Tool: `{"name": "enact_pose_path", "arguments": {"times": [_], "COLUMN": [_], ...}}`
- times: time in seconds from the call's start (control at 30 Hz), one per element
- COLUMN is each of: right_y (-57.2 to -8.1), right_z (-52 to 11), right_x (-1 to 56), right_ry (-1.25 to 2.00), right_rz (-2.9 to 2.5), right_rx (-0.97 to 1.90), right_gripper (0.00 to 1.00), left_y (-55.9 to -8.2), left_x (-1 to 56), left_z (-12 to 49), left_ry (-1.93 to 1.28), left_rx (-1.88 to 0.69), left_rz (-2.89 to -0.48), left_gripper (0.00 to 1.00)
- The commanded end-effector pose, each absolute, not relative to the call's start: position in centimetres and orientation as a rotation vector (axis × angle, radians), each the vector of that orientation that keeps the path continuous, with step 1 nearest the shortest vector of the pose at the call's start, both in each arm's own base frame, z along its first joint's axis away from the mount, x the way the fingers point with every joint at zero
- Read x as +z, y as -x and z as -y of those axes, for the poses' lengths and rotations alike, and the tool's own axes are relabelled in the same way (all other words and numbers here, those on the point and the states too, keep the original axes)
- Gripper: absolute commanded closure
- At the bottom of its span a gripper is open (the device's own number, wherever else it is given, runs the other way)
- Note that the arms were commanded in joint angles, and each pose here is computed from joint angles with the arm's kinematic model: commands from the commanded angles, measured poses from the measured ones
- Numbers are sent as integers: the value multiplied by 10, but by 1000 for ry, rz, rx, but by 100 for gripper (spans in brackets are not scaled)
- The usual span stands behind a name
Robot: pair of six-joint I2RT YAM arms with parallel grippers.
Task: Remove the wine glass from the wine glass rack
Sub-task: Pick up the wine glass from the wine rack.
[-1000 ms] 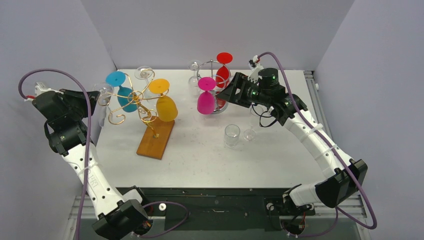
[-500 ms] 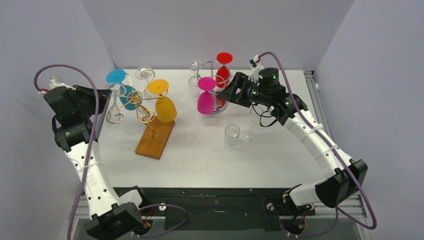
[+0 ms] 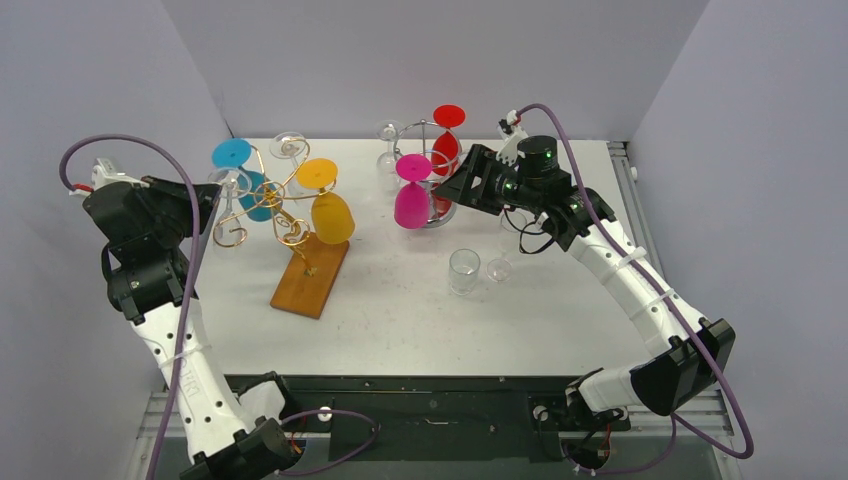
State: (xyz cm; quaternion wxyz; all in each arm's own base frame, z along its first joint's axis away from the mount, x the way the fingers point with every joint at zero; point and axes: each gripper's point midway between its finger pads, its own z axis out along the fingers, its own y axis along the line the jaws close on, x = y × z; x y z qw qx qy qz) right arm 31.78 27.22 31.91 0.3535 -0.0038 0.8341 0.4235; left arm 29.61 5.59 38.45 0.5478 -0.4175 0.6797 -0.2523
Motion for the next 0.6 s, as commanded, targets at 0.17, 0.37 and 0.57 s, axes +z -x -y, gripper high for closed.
{"name": "enact_pose_path", "arguments": {"times": [0.17,0.37,0.57], "right_y": [-322,-321,-320], "right_z": [-272,-273,-274], "right_x": [330,330,329], "right_ry": [34,38,42], "right_rz": [-2103,-2104,-2108], "right_rx": [1096,1095,1090], "right_gripper": [38,38,38], "left_y": [-277,-266,-255], "left_x": [416,415,412], "left_z": [-51,-51,-55], "left_ry": [934,965,1002], "left_rx": [-558,-531,-484], "left_rz": [-1543,-1527,-1508], "left_gripper": [100,100,100]}}
